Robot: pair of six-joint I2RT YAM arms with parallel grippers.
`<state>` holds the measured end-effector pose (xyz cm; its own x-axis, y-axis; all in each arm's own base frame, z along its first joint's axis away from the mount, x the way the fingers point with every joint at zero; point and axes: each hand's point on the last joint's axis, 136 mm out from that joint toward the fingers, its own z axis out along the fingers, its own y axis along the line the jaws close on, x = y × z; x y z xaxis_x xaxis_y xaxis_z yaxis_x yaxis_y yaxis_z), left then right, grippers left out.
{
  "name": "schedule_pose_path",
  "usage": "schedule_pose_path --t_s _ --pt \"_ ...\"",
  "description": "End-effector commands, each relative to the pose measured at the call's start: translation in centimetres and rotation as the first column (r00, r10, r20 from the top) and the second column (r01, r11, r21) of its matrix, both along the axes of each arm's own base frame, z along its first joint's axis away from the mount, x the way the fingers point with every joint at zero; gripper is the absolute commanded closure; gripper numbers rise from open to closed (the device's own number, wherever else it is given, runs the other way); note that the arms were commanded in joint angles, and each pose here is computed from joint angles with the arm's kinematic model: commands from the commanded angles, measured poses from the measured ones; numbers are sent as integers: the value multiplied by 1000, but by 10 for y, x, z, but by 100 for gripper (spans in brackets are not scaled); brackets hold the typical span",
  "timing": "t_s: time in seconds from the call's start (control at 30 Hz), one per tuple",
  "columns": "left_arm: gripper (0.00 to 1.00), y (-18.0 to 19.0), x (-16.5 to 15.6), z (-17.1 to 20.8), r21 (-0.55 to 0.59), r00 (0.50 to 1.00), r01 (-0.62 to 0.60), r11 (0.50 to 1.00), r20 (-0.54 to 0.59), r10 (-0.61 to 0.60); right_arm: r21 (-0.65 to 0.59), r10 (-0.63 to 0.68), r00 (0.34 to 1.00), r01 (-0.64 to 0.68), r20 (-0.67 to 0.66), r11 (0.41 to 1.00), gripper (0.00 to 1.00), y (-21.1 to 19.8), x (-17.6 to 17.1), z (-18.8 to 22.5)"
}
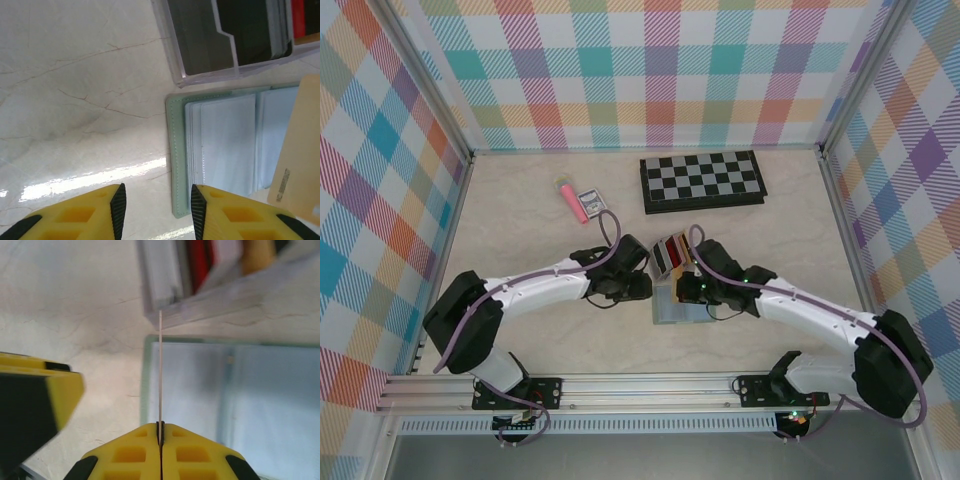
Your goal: Put the credit cards into the card holder
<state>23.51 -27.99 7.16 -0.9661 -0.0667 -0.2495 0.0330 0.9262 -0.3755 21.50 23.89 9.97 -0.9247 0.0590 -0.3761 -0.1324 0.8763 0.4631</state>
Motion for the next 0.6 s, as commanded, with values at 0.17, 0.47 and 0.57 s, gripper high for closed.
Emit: schedule_pose_path --t_s 0.17,0.47,0.57 --pt "66 -8 -1 -17 -92 997 -52 994 -69 46 -147 60 998 -57 11 987 93 12 -2 -15" --pt "79 -33 2 -19 -229 995 -49 972 -92 28 -111 58 998 -58 -4 992 93 25 -3 -21" --pt "85 -34 1 -27 -230 993 -63 971 -110 38 -72 50 999 -51 -12 996 93 30 -5 -21"
